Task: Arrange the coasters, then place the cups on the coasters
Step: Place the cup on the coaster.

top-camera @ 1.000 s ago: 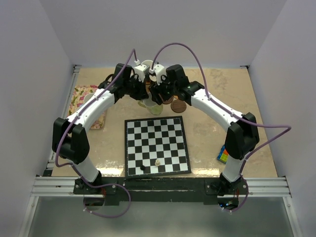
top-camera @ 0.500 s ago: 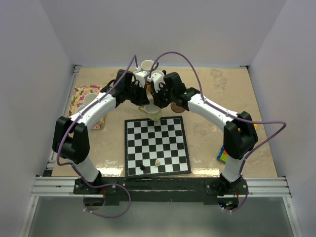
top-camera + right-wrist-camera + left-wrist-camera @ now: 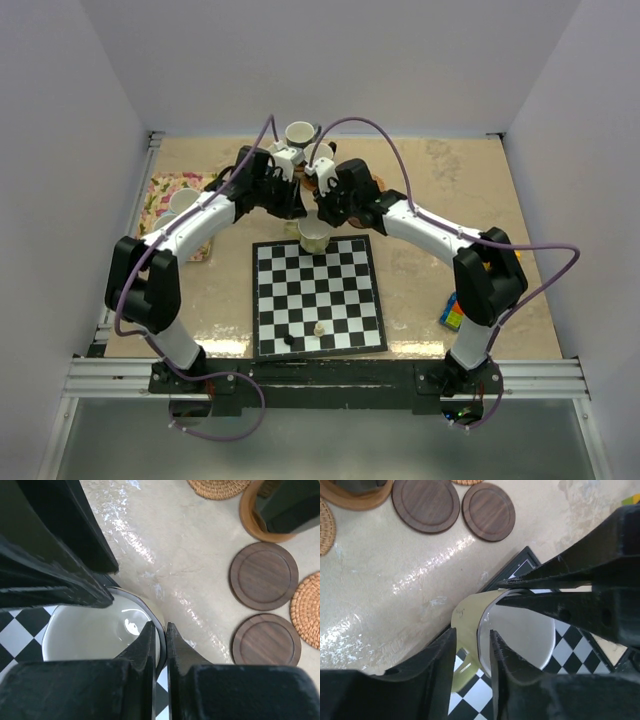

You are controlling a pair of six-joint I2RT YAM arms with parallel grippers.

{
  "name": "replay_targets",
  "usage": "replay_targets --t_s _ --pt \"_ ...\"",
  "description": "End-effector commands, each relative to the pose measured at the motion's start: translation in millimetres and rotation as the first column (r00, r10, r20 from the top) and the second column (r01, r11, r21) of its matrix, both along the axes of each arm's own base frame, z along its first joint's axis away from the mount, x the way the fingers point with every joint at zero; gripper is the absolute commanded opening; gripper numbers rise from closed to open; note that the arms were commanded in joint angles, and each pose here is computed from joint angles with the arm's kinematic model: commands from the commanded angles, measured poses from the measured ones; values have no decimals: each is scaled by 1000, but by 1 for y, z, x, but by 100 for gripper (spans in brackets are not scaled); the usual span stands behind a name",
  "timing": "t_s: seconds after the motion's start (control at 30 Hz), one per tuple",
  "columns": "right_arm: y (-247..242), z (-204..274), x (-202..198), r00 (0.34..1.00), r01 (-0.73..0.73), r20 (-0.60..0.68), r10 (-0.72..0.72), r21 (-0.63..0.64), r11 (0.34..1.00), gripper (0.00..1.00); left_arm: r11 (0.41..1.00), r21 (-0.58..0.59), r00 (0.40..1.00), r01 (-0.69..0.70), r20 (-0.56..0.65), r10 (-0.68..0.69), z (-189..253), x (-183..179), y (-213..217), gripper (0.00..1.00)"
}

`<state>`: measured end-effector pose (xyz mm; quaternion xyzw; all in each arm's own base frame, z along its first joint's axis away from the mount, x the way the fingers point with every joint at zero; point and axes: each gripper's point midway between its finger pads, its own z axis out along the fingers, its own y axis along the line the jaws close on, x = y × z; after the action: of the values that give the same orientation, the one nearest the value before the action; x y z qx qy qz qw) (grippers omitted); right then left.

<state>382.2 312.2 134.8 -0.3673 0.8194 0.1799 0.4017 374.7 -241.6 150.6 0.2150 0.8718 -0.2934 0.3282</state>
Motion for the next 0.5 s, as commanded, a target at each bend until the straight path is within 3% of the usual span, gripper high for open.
replay_targets --t_s 0.0,0.17,0.47 --pt "-12 42 10 991 79 101 -87 83 993 0 994 -107 985 1 173 18 63 12 -4 44" --pt "-18 61 16 978 143 134 -161 138 980 0 986 -148 964 -82 238 116 87 24 7 61" --pt "-18 82 46 940 257 162 -301 243 935 0 923 -201 875 -328 304 377 116 42 69 67"
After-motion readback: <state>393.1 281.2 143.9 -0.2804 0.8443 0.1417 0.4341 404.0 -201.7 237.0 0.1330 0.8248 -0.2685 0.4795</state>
